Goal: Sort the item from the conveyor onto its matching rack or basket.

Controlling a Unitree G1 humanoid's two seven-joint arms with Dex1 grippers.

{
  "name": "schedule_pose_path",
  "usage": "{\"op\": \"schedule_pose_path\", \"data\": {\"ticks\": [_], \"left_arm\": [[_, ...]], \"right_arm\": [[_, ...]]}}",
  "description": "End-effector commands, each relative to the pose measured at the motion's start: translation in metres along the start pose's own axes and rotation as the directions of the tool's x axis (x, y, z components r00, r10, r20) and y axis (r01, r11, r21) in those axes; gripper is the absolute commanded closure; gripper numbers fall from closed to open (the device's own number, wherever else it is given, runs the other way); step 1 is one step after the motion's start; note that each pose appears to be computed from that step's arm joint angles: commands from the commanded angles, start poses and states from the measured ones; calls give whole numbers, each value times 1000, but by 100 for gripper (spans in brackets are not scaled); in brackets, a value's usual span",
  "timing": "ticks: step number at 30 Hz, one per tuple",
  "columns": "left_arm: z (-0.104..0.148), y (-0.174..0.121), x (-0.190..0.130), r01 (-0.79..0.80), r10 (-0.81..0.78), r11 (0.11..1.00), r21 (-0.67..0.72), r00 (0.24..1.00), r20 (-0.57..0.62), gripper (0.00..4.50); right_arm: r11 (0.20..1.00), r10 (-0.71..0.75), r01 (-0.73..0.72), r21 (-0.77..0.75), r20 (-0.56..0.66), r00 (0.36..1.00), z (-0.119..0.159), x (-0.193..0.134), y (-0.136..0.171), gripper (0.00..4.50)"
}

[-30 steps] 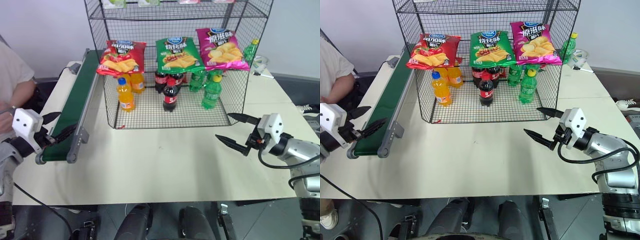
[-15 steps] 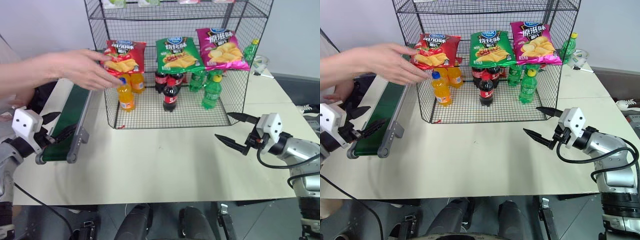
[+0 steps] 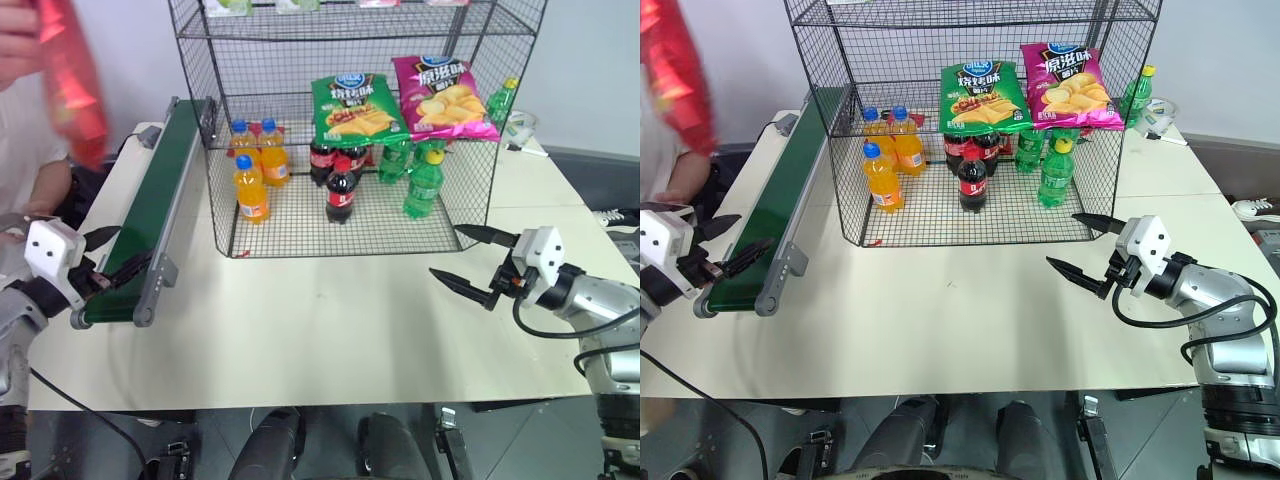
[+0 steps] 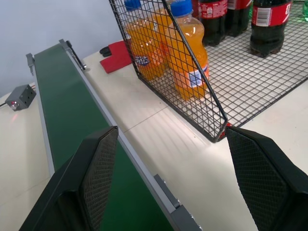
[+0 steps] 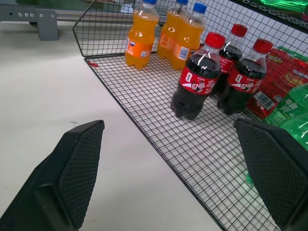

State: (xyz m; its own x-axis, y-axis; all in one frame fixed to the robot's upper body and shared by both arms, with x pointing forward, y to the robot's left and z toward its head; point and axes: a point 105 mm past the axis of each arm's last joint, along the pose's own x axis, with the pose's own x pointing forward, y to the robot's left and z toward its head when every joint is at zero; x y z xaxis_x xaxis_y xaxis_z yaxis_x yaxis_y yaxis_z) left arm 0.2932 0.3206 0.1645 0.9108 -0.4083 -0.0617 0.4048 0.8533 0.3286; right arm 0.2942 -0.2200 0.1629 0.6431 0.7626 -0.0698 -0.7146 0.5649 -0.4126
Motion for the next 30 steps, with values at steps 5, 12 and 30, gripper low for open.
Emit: {"op": "schedule_pose_path", "data": {"ticks": [5, 12, 30], "left_arm": [[11, 4, -3, -21, 20, 999, 33, 999, 32, 81], [13, 5, -2, -31, 30, 999, 37, 999, 38, 81], [5, 10, -9, -119, 118, 993, 26, 992, 39, 81]], "right_arm": [[999, -2, 3, -39, 30, 1000, 10, 2, -4, 0], [999, -2, 3, -39, 28, 1000, 10, 3, -4, 0], [999, 17, -16, -38, 41, 999, 11, 12, -2, 0]]}}
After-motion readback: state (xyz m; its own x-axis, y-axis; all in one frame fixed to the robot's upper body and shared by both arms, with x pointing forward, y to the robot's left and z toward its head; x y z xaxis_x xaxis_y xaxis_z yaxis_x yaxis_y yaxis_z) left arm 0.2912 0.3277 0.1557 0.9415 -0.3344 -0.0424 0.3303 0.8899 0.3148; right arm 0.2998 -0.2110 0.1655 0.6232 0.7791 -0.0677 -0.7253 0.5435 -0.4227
